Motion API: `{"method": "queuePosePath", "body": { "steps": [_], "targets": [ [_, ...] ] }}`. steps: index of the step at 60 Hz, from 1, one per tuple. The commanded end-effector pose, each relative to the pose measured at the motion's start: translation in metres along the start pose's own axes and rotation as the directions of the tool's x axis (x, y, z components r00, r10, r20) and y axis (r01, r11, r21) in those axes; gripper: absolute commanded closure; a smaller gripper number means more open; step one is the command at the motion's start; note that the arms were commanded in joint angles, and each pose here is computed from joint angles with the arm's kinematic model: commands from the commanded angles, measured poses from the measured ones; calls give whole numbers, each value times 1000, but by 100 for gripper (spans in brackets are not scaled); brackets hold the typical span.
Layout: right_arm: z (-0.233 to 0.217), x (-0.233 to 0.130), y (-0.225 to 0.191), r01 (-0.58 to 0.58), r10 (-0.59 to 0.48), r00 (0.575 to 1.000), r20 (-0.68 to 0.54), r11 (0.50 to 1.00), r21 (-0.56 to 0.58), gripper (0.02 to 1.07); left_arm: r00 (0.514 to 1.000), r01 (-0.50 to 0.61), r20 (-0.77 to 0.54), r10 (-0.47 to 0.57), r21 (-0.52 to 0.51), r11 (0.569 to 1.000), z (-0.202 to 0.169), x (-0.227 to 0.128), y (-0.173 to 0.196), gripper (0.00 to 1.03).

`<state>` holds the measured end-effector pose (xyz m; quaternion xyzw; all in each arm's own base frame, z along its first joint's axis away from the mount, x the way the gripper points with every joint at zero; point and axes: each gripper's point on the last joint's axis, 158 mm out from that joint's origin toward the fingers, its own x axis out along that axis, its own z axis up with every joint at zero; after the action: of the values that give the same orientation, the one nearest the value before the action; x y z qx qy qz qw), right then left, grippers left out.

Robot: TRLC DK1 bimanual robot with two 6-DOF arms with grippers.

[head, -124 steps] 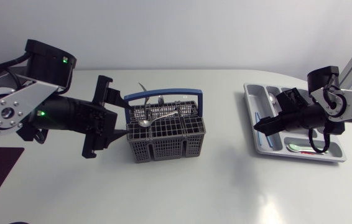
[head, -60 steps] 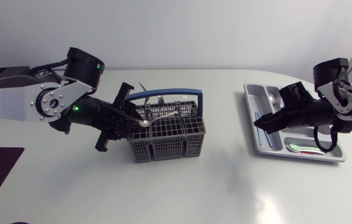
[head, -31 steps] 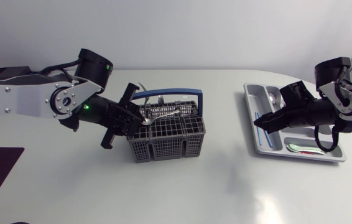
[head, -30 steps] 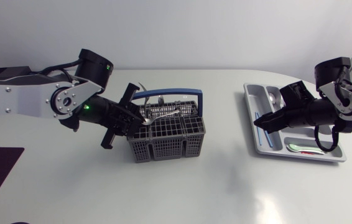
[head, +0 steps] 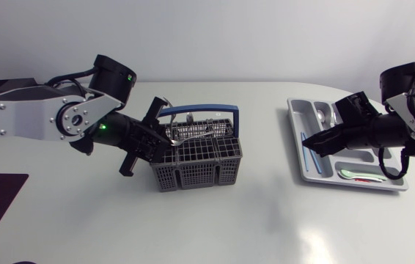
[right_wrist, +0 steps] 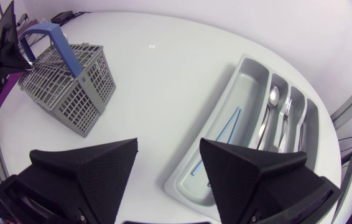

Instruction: Unload the cutlery basket into the drawer organizer.

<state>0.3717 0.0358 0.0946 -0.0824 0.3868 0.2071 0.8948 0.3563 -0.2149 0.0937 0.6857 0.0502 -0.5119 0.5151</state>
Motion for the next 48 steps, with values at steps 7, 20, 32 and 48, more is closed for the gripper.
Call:
{"method": "queuePosePath", "body": {
  "steps": [7, 20, 32, 48],
  "targets": [
    [-4, -15, 14, -37, 37, 999, 10, 999, -31, 34, 998, -58, -25, 59, 51, 997, 6, -29, 19, 96],
    [4, -33, 35, -108, 111, 993, 39, 991, -77, 34, 997, -70, -30, 72, 60, 996, 14, -51, 12, 96],
    [3, -54, 78, -268, 273, 962, 5, 945, -187, 34, 997, -70, -21, 72, 85, 994, 31, -74, -15, 96],
    [-1, -77, 142, -440, 436, 894, -100, 818, -369, 34, 1000, -7, 22, 4, 138, 990, 66, -74, -70, 96]
  ]
}}
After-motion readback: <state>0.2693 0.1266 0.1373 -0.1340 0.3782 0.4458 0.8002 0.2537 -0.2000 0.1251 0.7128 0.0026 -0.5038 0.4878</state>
